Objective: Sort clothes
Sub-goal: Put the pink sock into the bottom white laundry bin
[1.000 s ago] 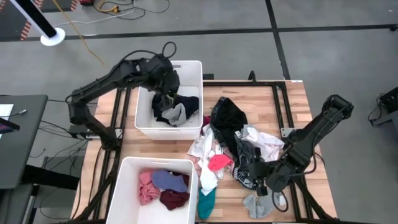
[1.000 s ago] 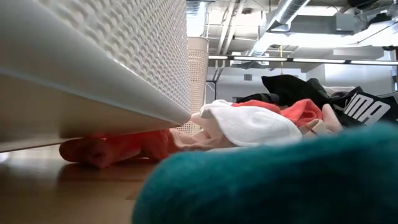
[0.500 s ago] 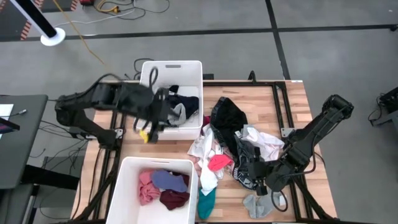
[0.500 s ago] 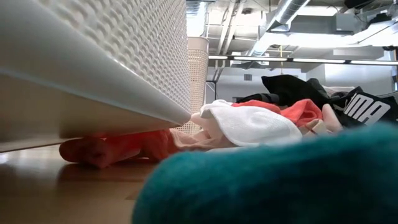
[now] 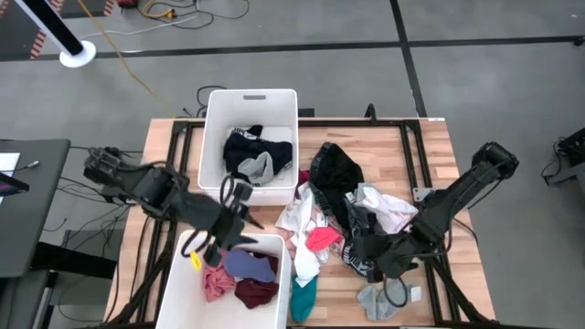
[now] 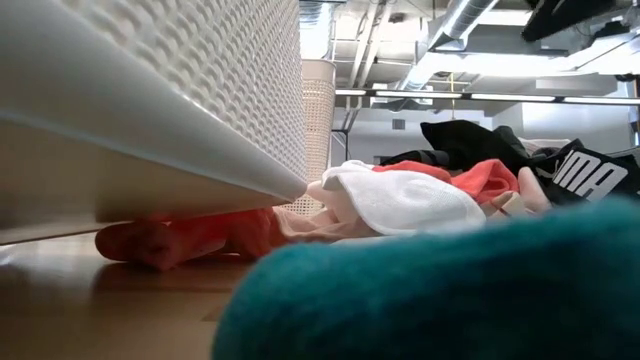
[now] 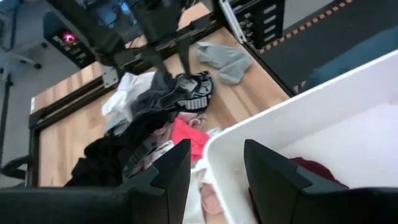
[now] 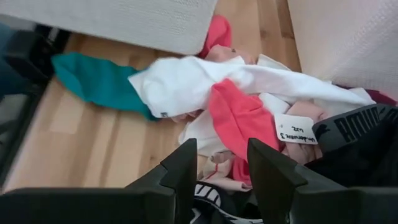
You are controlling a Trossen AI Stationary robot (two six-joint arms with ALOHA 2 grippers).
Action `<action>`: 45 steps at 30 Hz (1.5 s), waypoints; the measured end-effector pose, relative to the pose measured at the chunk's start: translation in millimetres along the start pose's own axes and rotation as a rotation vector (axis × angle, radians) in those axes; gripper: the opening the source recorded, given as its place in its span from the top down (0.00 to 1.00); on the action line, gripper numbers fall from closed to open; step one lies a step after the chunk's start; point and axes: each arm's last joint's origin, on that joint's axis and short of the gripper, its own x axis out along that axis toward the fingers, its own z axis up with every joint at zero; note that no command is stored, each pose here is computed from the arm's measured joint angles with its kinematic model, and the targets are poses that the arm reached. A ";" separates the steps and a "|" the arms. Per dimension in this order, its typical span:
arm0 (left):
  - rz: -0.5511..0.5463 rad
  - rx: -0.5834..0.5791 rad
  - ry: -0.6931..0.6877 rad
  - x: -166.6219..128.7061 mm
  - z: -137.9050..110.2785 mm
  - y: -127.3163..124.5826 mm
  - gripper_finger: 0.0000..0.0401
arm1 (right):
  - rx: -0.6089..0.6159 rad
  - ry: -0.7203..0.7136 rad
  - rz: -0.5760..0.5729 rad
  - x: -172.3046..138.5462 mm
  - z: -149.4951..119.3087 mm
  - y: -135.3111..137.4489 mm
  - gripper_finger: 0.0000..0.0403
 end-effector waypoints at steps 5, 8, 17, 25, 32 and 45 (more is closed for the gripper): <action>-0.041 0.026 -0.012 11.2 -3.5 -21.1 0.64 | -0.029 0.055 -0.025 23.3 -2.1 0.8 0.61; -0.061 0.039 -0.024 14.4 -4.4 -31.0 0.65 | -0.039 0.103 -0.060 38.3 -5.8 -0.6 0.61; -0.092 0.041 -0.020 19.8 -9.0 -49.8 0.65 | -0.062 0.257 -0.165 73.1 -18.6 -13.4 0.61; -0.110 0.028 -0.022 17.6 -8.6 -56.2 0.65 | -0.044 0.331 -0.195 89.8 -23.3 -24.9 0.61; -0.110 0.016 -0.018 17.4 -8.9 -56.6 0.65 | -0.045 0.372 -0.182 98.7 -27.0 -26.5 0.68; -0.106 0.015 -0.015 17.5 -9.2 -56.3 0.65 | -0.063 0.361 -0.172 98.5 -26.0 -25.2 0.98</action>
